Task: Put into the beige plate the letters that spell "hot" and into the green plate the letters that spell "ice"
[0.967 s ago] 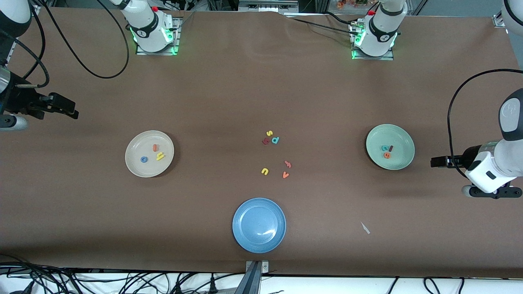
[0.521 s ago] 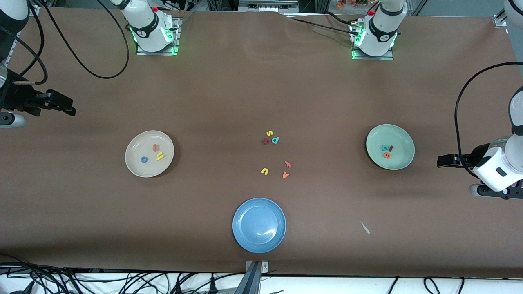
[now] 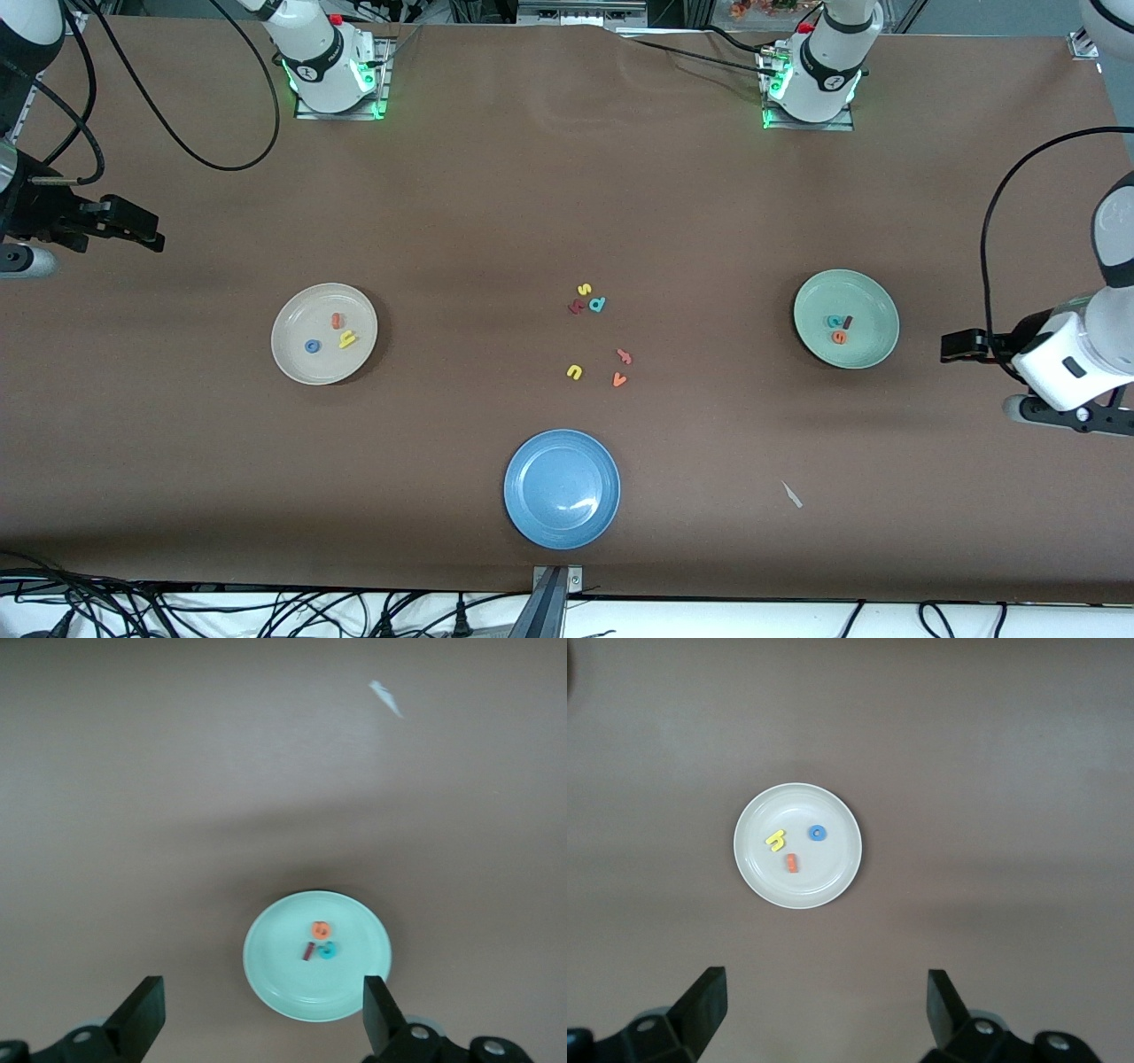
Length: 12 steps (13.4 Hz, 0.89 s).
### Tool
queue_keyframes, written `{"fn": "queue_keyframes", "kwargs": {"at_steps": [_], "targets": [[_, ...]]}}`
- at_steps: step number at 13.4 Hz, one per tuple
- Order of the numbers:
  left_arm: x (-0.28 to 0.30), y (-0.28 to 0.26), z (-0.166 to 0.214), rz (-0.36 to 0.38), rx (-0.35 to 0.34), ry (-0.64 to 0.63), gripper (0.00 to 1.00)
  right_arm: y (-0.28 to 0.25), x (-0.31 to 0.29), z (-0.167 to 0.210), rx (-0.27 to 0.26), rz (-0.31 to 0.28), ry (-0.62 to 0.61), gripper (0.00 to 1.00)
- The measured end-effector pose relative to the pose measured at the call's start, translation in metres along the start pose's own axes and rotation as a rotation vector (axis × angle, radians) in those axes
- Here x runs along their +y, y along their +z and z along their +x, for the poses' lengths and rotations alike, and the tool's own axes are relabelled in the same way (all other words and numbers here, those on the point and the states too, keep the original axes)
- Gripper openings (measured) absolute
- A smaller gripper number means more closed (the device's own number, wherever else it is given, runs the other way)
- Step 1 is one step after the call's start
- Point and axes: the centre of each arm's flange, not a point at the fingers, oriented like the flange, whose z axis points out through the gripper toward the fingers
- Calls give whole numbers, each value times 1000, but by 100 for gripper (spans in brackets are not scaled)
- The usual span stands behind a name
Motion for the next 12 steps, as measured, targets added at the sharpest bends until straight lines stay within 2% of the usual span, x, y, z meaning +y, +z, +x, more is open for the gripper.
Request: {"fn": "queue_keyframes", "kwargs": {"at_steps": [2, 5, 12], "targets": [[-2, -2, -2, -24, 0, 6, 97, 0, 0, 0, -1, -1, 0, 100], [-3, -2, -5, 3, 19, 26, 97, 0, 0, 0, -1, -1, 0, 100], [-12, 7, -9, 7, 24, 15, 100, 1, 0, 0, -4, -1, 0, 100]]}}
